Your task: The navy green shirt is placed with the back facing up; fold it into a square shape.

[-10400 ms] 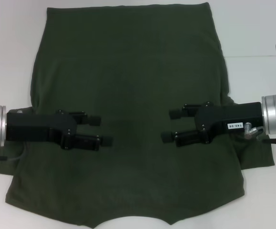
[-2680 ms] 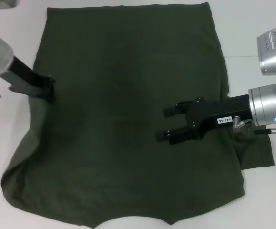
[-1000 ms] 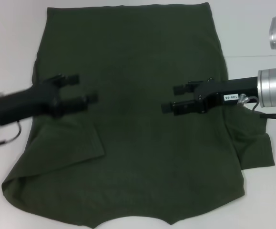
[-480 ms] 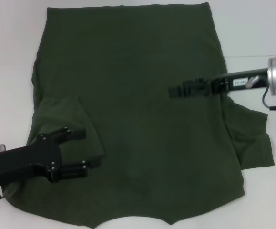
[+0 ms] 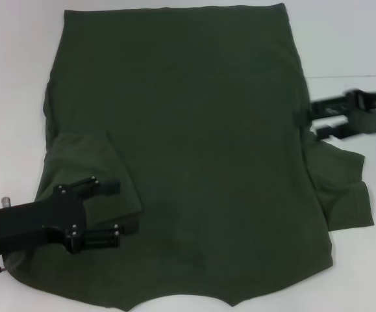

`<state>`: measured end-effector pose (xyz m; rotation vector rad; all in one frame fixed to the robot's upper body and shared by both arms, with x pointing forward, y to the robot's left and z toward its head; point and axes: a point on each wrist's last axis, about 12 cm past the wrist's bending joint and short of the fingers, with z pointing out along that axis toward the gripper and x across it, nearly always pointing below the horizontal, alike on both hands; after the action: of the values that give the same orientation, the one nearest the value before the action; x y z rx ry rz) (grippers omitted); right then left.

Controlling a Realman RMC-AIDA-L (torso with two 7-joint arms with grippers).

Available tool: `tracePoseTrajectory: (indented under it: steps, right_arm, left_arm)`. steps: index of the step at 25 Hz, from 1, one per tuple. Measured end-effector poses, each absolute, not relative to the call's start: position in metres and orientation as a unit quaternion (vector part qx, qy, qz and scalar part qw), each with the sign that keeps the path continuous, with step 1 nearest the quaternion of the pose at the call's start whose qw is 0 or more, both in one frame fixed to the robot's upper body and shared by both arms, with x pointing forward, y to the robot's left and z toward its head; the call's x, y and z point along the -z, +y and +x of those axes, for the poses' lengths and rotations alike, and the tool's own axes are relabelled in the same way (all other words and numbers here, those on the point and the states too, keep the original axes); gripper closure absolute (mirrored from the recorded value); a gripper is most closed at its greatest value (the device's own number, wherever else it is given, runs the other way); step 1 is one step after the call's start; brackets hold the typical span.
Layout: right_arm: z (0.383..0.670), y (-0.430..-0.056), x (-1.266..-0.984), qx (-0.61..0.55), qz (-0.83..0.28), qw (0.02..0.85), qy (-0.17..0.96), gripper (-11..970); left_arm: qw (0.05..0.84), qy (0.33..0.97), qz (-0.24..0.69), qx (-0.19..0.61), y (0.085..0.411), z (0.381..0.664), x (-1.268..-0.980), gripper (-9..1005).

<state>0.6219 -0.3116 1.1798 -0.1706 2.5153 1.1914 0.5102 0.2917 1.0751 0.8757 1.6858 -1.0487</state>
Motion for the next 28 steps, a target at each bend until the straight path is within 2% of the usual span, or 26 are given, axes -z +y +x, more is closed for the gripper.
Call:
tracePoseTrajectory:
  steps: [7,12,28]
  right_arm:
    - [0.605,-0.352,-1.163,-0.372,0.008,0.149,0.916,65]
    - [0.6,-0.367,-1.15,-0.33,0.027,0.144,0.932,73]
    - [0.599,-0.366,-1.121,-0.306,0.034,0.141,0.941,101]
  left_arm:
    - [0.465,0.689,0.363,0.421,0.291,0.512,-1.074,60]
    - [0.467,0.688,0.364,0.42,0.291,0.513,-1.075,60]
    - [0.468,0.693,0.363,0.411,0.29,0.517,-1.074,59]
